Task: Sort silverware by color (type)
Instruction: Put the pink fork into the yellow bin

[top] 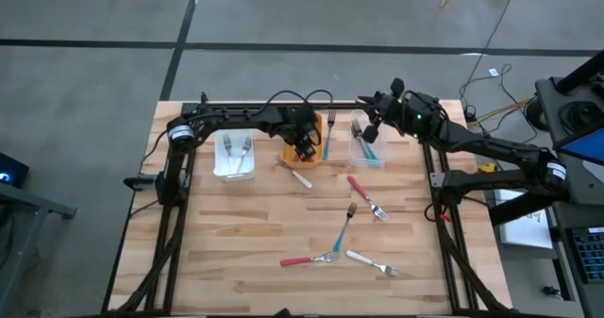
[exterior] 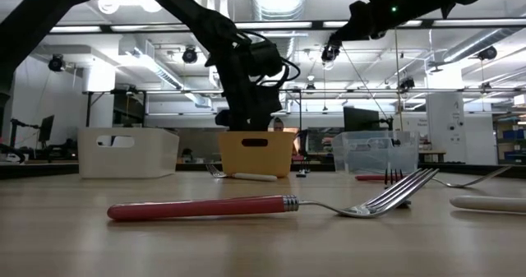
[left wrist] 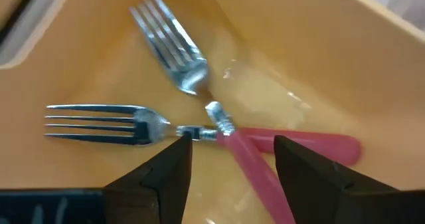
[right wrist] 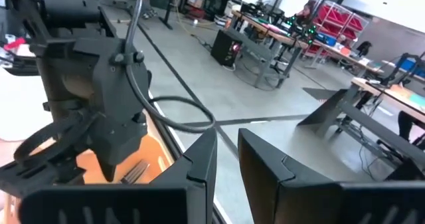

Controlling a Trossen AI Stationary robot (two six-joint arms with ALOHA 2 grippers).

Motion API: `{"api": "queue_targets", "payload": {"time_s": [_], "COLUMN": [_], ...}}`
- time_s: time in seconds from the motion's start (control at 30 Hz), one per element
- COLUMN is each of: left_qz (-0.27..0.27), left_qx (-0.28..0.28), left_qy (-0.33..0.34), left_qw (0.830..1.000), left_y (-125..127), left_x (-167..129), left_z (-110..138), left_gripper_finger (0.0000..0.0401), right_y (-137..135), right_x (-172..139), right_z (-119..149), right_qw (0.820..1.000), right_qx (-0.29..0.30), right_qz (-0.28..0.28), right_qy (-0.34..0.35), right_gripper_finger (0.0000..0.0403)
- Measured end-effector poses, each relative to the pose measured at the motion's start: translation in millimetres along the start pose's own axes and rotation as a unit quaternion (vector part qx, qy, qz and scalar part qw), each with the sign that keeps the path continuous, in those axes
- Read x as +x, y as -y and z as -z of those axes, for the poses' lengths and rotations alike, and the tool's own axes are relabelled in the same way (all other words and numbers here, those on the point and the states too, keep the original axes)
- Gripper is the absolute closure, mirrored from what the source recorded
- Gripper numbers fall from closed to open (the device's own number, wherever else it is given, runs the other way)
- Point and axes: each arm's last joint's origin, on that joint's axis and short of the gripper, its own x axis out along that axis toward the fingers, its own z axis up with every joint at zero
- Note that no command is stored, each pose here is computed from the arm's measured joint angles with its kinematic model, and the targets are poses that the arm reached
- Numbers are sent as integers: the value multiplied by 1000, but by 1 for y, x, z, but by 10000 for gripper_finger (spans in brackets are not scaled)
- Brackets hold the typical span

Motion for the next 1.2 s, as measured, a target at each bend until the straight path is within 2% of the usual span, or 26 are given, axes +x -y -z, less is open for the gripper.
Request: {"api": "queue_targets", "payload": {"time_s": [0.23, 0.63, 0.93, 1.2], "left_qz": [-4, -5, -8, -28], "left_qx": [2, -7, -14, -23], "left_qy": [-17, -19, -19, -15], "left_qw": [1000, 1000, 1000, 999], "left_y": [2, 2, 1, 0], "left_x": [13, 15, 16, 16], "left_z": [4, 5, 6, 5], "left_gripper_finger": [210, 216, 254, 310], "right_y": [0, 0, 0, 0], "right_x": [6, 7, 7, 7], "right_z": [5, 5, 5, 5], "right_qw": [1000, 1000, 1000, 1000], "right_qx": [-1, 0, 0, -1], "right_qz": [1, 1, 1, 1], "right_qy": [-13, -13, -13, -13], "right_gripper_finger": [349, 349, 349, 349]}}
